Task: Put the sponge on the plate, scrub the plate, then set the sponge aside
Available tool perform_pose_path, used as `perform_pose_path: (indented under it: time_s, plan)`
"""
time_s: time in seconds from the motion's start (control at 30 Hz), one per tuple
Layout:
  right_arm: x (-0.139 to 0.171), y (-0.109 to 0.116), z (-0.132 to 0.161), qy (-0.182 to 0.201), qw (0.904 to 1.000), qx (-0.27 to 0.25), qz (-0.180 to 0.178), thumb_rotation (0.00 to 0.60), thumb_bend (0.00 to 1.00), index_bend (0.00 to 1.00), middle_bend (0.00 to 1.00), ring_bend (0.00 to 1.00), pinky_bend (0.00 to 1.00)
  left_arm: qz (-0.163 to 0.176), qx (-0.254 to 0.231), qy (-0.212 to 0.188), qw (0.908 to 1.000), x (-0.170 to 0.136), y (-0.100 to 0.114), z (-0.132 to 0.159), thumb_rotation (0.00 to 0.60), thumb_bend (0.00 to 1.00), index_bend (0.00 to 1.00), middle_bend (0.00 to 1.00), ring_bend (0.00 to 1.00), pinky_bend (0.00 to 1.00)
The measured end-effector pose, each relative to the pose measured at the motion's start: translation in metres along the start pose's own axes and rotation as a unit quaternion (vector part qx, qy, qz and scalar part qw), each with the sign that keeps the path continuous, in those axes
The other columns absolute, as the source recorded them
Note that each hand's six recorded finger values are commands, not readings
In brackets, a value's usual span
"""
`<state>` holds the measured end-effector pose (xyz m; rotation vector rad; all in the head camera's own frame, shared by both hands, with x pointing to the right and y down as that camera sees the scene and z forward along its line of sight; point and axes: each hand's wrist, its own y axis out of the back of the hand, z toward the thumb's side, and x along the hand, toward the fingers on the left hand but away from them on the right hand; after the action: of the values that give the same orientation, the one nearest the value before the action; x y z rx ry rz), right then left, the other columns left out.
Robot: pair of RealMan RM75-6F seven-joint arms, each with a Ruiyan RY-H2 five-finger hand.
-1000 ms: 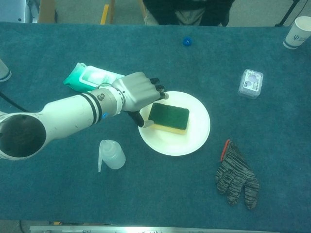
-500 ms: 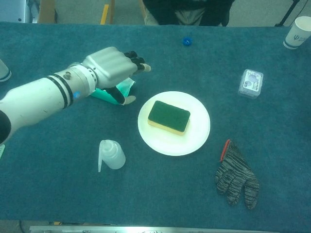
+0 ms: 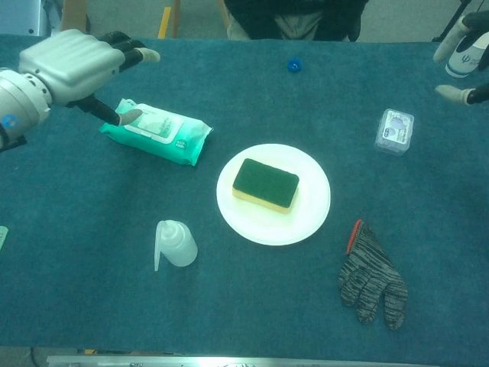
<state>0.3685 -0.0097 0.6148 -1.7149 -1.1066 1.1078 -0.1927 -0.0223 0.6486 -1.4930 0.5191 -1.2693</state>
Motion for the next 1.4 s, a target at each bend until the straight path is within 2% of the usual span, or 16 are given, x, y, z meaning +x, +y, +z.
perform_pose_path:
  time_s: [0.13, 0.37, 0.5, 0.57, 0.7, 0.83, 0.97, 1.07, 1.4]
  plan:
    - [0.001, -0.003, 0.014, 0.014, 0.9998, -0.006, 0.014, 0.583, 0.03, 0.47, 0.43, 0.36, 0.51, 0.005, 0.008, 0.013, 0.9999, -0.012, -0.001, -0.012, 0.345, 0.33, 0.06, 0.07, 0.0, 0.18]
    - [0.004, -0.013, 0.036, 0.033, 0.9984, -0.001, 0.046, 0.476, 0.0, 0.46, 0.4, 0.36, 0.51, 0.032, 0.007, 0.047, 0.9984, -0.021, 0.005, -0.034, 0.328, 0.33, 0.07, 0.06, 0.0, 0.16]
    - [0.006, -0.02, 0.05, 0.046, 0.9968, 0.011, 0.064, 0.452, 0.0, 0.45, 0.39, 0.35, 0.51, 0.047, 0.0, 0.05, 0.9976, -0.024, 0.006, -0.039, 0.256, 0.33, 0.07, 0.06, 0.0, 0.16]
    - [0.007, -0.023, 0.055, 0.051, 0.9959, 0.018, 0.072, 0.439, 0.0, 0.45, 0.38, 0.33, 0.51, 0.05, -0.014, 0.051, 0.9973, -0.026, 0.005, -0.042, 0.243, 0.33, 0.07, 0.06, 0.0, 0.16]
    - [0.006, -0.031, 0.067, 0.063, 0.9929, 0.043, 0.091, 0.379, 0.0, 0.45, 0.35, 0.3, 0.51, 0.053, -0.041, 0.05, 0.9965, -0.029, 0.004, -0.046, 0.183, 0.33, 0.07, 0.06, 0.0, 0.15]
    - [0.004, -0.038, 0.077, 0.078, 0.9891, 0.074, 0.101, 0.344, 0.0, 0.45, 0.34, 0.28, 0.5, 0.057, -0.072, 0.044, 0.9948, -0.031, 0.005, -0.049, 0.129, 0.33, 0.07, 0.06, 0.0, 0.14]
    - [0.002, -0.048, 0.088, 0.092, 0.9848, 0.1, 0.109, 0.283, 0.0, 0.46, 0.32, 0.26, 0.47, 0.054, -0.113, 0.032, 0.9917, -0.031, 0.003, -0.051, 0.047, 0.33, 0.07, 0.06, 0.0, 0.13]
    - [0.0, -0.056, 0.096, 0.1, 0.9817, 0.112, 0.117, 0.271, 0.0, 0.45, 0.32, 0.25, 0.47, 0.046, -0.124, 0.024, 0.991, -0.031, 0.0, -0.054, 0.003, 0.33, 0.07, 0.07, 0.0, 0.13]
    - [-0.011, -0.089, 0.126, 0.123, 0.969, 0.148, 0.155, 0.269, 0.0, 0.46, 0.32, 0.24, 0.47, 0.032, -0.116, 0.009, 0.9927, -0.032, -0.005, -0.052, 0.001, 0.33, 0.07, 0.07, 0.0, 0.13]
